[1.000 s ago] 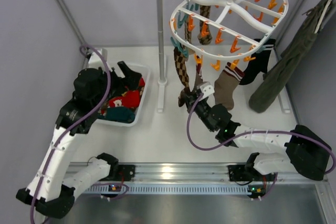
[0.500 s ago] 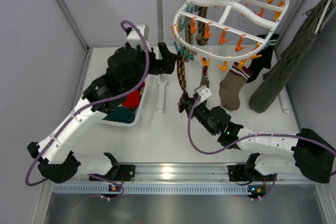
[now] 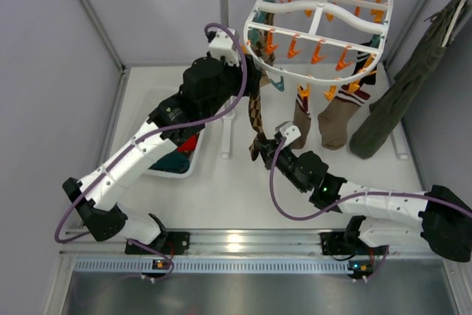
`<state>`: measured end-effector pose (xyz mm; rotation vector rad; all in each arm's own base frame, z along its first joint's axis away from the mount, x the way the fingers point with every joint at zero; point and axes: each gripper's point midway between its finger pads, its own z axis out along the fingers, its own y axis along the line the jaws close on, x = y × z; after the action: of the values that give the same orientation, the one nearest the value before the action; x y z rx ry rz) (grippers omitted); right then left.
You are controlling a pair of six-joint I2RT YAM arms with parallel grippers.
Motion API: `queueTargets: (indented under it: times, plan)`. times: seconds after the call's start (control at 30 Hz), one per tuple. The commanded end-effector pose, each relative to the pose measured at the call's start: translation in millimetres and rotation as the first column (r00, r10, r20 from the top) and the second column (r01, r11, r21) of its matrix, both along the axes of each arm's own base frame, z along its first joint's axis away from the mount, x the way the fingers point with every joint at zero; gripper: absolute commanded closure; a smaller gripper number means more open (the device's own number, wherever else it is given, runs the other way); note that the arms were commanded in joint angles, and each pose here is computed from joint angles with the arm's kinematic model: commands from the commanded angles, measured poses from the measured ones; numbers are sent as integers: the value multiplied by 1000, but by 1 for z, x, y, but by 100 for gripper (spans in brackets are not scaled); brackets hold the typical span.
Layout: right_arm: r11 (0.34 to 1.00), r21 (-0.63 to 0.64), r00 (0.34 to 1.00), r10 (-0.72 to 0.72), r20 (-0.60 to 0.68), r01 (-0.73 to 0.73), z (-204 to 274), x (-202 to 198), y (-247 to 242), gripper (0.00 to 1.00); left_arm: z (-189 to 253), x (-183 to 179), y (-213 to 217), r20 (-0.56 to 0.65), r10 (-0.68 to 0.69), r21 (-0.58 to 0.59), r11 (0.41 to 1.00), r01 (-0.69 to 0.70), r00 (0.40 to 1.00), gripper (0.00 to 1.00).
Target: Remove the socks clipped to the hanger
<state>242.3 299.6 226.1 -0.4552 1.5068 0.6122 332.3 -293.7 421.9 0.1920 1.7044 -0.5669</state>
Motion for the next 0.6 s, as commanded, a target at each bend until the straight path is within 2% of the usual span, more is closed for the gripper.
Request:
queueTargets:
  times: [0.0, 0.07, 0.3, 0.5, 0.57]
  plan:
    - [999, 32, 1000, 30, 0, -30, 6, -10, 1, 100, 40, 3, -3, 117, -5, -67, 998, 13, 993, 37]
    - [999, 32, 999, 36, 0, -36, 7, -11, 2, 100, 42, 4, -5, 132, -13, -61, 998, 21, 991, 41]
    - [998, 35, 999, 46, -6, -45, 7, -13, 2, 100, 39, 9, -21, 127, -53, -52, 997, 60, 990, 45]
    - [998, 39, 999, 46, -7, -46, 7, -15, 0, 100, 34, 15, -28, 119, -56, -46, 997, 62, 991, 64]
    - [998, 34, 999, 44, -9, -44, 4, -15, -2, 100, 34, 16, -29, 118, -54, -49, 997, 60, 992, 77]
